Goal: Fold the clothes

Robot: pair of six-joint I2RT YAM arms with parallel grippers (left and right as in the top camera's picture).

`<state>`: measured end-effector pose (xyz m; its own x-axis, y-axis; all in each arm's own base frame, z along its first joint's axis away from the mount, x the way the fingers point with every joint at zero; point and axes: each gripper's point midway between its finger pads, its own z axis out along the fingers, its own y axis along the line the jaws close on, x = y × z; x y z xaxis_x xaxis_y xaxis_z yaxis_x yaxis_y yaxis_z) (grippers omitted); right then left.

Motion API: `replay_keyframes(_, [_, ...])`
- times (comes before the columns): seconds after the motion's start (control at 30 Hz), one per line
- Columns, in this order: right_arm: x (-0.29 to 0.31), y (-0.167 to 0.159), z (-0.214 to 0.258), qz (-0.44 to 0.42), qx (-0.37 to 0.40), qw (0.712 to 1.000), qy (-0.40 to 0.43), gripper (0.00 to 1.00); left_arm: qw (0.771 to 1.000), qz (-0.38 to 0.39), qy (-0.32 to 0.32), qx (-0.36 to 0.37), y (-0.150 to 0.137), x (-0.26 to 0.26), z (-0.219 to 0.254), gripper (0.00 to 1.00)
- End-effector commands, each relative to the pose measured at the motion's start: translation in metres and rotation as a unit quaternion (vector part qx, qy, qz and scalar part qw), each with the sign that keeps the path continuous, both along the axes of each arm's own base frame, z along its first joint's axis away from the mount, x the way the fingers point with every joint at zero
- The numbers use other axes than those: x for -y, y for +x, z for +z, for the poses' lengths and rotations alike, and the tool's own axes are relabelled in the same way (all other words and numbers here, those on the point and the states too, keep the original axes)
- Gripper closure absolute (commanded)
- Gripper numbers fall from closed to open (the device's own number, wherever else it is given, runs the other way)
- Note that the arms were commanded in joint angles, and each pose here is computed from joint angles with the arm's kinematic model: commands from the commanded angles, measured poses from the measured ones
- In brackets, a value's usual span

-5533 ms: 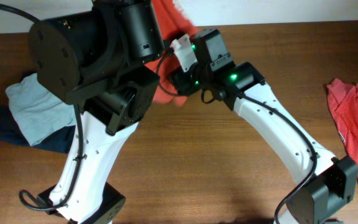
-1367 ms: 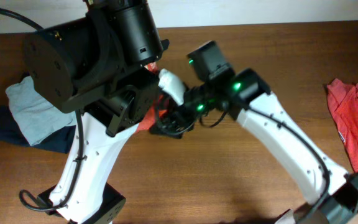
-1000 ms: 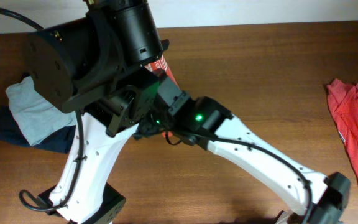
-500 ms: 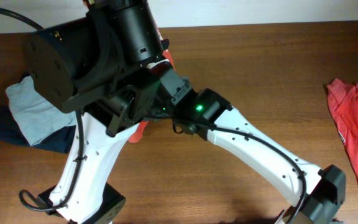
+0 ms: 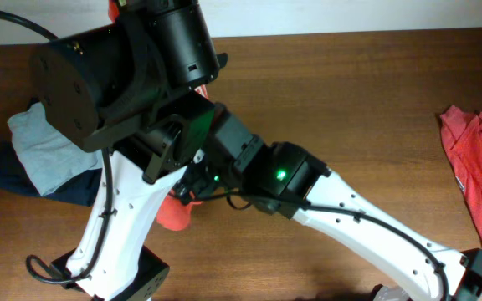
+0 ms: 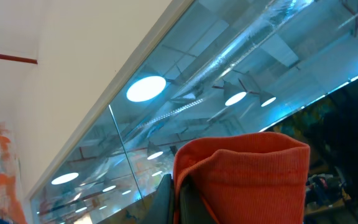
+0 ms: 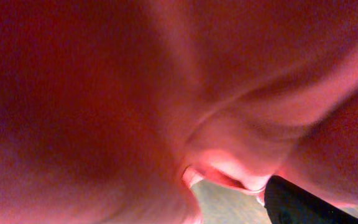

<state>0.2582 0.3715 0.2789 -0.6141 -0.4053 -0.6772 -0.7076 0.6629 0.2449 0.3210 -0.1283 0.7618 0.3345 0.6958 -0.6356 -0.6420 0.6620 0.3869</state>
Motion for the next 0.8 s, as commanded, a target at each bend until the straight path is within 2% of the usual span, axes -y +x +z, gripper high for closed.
replay_keyframes(0.0, [-0.011, -0.015, 0.002, 0.031, -0.003, 1.000, 0.004, 0.07, 1.000, 0.001, -0.007, 0.028, -0.026, -0.018, 0.017, 1.00])
replay_keyframes(0.13, [-0.017, -0.024, 0.002, 0.041, 0.000, 0.999, 0.003, 0.08, 1.000, 0.001, -0.006, 0.026, -0.026, -0.018, 0.017, 1.00])
replay_keyframes(0.43, [-0.027, -0.020, 0.013, 0.038, 0.012, 0.999, 0.030, 0.08, 1.000, 0.001, -0.006, 0.026, -0.026, -0.018, 0.017, 1.00])
replay_keyframes(0.5, [-0.029, -0.016, 0.017, 0.018, 0.008, 0.999, 0.045, 0.08, 1.000, 0.001, -0.006, 0.026, -0.026, -0.018, 0.017, 1.00])
replay_keyframes(0.6, [-0.020, 0.006, 0.015, -0.064, 0.016, 0.997, 0.043, 0.07, 1.000, 0.001, -0.006, 0.027, -0.026, -0.018, 0.017, 1.00])
replay_keyframes(0.77, [-0.027, 0.029, 0.019, -0.112, 0.041, 0.991, 0.065, 0.07, 1.000, 0.003, -0.011, 0.023, -0.025, -0.020, 0.016, 1.00])
